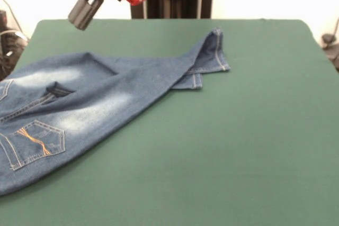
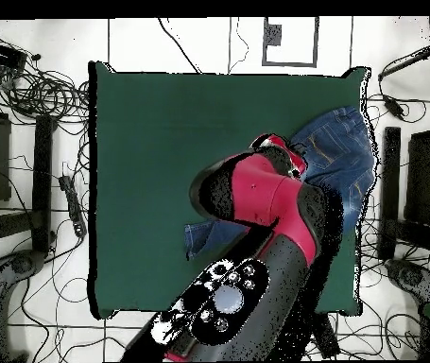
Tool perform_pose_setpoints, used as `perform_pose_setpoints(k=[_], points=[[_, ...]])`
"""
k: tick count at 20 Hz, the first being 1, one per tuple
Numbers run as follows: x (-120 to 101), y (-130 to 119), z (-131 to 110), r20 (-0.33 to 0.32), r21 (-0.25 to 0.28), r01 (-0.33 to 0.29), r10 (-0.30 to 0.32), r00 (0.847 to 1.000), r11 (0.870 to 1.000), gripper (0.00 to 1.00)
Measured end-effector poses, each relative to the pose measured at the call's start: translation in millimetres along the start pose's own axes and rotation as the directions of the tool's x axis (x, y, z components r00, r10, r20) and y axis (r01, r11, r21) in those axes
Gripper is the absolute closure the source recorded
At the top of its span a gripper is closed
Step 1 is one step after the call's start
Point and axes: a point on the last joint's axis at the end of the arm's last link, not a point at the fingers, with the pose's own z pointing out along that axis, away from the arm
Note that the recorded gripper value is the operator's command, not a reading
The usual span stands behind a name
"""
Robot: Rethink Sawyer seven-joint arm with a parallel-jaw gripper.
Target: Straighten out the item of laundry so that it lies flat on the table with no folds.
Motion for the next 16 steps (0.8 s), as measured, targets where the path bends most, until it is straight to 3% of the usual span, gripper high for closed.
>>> perform_pose_setpoints(k=[8,16], points=[[35.8,8.8,0.4,-0.047,-0.004,0.026,-0.026,0.999,1.0,1.0],[68.7,29.6,2.1,-0.11,-0.04,0.019,-0.023,0.994,0.999,1.0]])
